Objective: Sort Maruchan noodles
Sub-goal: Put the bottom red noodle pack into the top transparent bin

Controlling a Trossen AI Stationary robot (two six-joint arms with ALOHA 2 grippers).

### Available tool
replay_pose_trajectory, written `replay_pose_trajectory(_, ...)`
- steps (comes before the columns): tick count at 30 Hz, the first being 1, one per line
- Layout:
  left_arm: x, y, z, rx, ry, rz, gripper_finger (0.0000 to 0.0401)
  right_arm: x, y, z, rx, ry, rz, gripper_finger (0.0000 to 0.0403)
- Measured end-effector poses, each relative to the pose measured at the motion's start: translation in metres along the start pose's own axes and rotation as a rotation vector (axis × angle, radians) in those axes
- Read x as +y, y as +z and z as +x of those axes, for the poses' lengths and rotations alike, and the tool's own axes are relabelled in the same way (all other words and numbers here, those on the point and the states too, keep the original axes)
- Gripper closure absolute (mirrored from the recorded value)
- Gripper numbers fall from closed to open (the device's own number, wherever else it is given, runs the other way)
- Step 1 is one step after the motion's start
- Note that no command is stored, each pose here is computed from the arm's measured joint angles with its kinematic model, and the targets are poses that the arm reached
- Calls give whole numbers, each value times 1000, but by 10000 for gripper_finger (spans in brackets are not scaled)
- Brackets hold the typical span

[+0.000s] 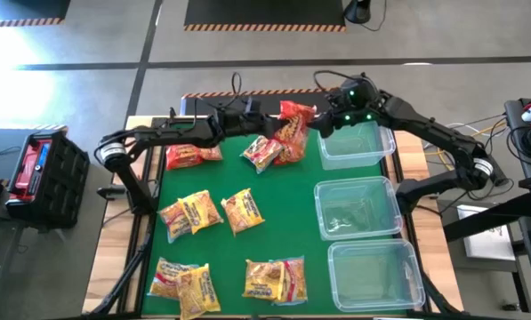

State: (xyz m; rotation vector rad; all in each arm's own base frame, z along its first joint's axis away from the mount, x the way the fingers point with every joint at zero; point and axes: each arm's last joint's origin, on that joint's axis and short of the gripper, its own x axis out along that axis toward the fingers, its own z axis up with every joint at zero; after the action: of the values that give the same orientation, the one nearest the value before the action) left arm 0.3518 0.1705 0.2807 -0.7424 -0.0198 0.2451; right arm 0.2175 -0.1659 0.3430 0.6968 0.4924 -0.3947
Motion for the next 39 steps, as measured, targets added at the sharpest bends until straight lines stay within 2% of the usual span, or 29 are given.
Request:
replay_pose_trajectory(8,18,23,-11,-3,-37,13,361,-3,3,-8,-30,14,60,211)
replay_pose_trajectory(14,12,28,-12,-46,-100,12,361,2,14,-9,-115,94,79,211)
replay_pose_trajectory(21,6,50,-19,-134,-145,14,361,11,25,-14,-200,224,57,211)
replay_pose_trajectory(30,-9,81,-20,-188,-181,82,361,17,40,-29,-283,211,-8,211)
replay_pose_trajectory(33,-13,90,-20,-191,-163,120,361,22,46,-35,-305,223,-21,211)
replay_pose_trajectory(39,-13,93,-19,-177,-149,123,361,27,54,-46,-312,289,-49,211)
